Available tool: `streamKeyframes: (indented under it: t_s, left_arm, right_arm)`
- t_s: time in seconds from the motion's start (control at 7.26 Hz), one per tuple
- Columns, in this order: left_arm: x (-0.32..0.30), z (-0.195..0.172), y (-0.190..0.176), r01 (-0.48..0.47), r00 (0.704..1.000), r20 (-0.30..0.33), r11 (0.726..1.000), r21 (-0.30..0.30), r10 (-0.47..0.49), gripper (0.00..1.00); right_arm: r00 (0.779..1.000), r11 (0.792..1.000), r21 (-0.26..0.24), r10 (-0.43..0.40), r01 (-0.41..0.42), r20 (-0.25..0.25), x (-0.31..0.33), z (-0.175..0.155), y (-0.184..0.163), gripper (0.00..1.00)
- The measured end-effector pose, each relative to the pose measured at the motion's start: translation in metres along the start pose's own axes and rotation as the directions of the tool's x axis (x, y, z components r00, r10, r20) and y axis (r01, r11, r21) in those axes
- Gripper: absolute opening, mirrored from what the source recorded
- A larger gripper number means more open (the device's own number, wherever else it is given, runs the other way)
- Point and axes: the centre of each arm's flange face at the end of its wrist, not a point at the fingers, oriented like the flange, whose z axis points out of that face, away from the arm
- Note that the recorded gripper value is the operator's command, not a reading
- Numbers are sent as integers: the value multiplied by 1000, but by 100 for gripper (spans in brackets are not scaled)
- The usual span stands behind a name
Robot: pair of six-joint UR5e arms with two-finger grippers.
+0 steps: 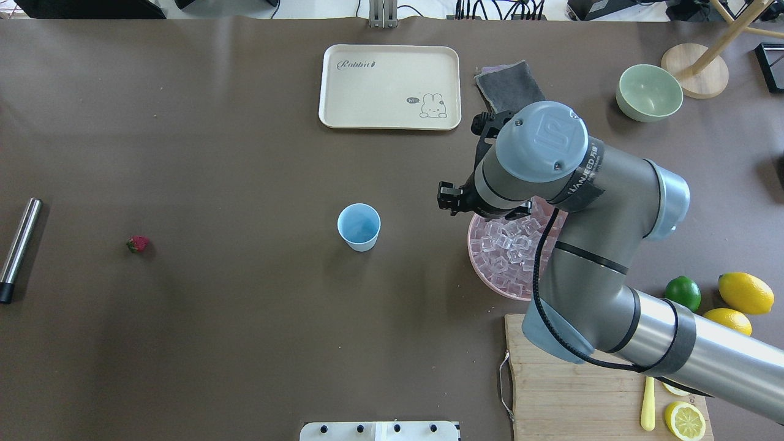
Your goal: Mash ice and strawberries in cup
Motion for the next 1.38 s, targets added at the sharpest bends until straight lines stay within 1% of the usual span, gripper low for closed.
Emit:
streamKeyframes:
  t_s: [0.14, 0.41, 0.69, 1.1, 1.38]
  left_arm:
    - [0, 0, 1, 1, 1000, 0, 1000, 0, -1, 99]
    - [0, 0, 3, 3, 1000, 0, 1000, -1, -3, 99]
    - [0, 0, 5, 4, 1000, 0, 1000, -1, -4, 99]
    - [-1, -3, 5, 6, 1000, 2, 1000, 3, -6, 99]
    - [-2, -3, 5, 7, 1000, 2, 1000, 3, -7, 99]
  right_arm:
    - [998, 998, -9, -57, 57, -9, 17, 0, 2, 62]
    - [994, 994, -30, -106, 105, -31, 29, 12, 12, 61]
    - [992, 992, -44, -117, 115, -47, 29, 25, 15, 55]
    - [991, 992, -43, -120, 117, -67, 31, 35, 13, 55]
    - [991, 993, -41, -115, 113, -69, 32, 36, 13, 55]
